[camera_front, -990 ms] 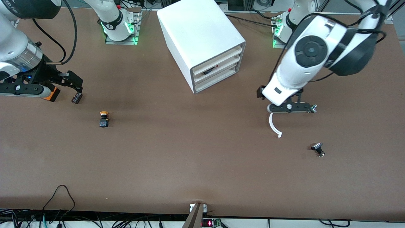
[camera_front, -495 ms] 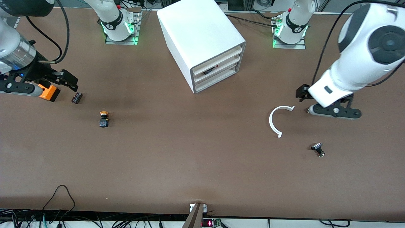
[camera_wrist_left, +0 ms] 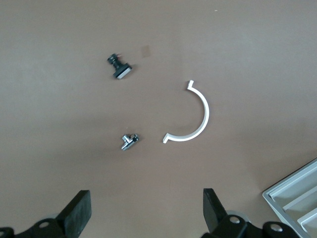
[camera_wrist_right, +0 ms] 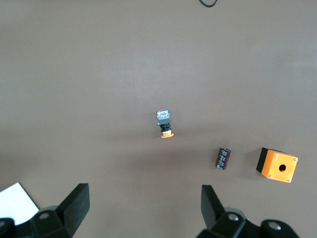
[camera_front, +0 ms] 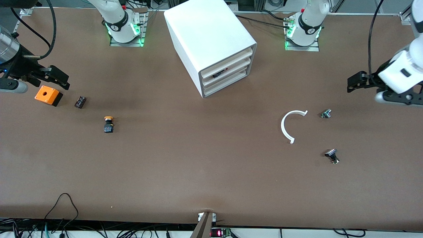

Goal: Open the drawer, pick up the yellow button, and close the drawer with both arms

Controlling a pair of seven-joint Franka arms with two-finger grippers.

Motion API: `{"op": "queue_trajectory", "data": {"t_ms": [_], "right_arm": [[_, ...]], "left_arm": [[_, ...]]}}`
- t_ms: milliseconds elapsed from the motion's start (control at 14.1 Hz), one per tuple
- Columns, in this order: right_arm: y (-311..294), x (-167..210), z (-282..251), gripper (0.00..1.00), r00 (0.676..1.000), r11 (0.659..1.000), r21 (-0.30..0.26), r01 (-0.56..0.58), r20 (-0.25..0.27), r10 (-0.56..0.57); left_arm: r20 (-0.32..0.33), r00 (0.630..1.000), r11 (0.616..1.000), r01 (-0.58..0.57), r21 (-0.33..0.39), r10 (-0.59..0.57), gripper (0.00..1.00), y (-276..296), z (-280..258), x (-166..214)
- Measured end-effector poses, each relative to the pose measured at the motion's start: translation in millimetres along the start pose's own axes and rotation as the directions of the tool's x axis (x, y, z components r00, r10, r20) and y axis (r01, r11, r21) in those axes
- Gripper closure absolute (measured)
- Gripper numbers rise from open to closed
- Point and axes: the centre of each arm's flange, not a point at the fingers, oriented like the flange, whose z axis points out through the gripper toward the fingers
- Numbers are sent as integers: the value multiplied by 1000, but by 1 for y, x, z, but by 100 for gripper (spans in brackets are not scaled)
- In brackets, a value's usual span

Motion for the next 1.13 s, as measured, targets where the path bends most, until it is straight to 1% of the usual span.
{"op": "queue_trajectory", "data": {"t_ms": [141,283,424,636,1131], "right_arm": [[0,0,1,0,1000,1000,5,20,4,-20],[-3,-1,2,0,1000,999,37,24,10,-25],[-1,-1,2,0,999,999,45,28,13,-29],[3,0,2,0,997,996,46,73,12,-73],[11,1,2,0,996,995,45,85,11,-85]], "left_arm": [[-46,999,1000,-11,-7,11,0,-18,10,-10],[-61,998,1000,-28,-4,28,1,-17,18,-22],[-60,997,999,-48,-2,47,1,-6,17,-27],[-27,998,998,-64,-4,64,0,3,19,-30],[-20,998,998,-66,-6,66,0,4,20,-26]]}}
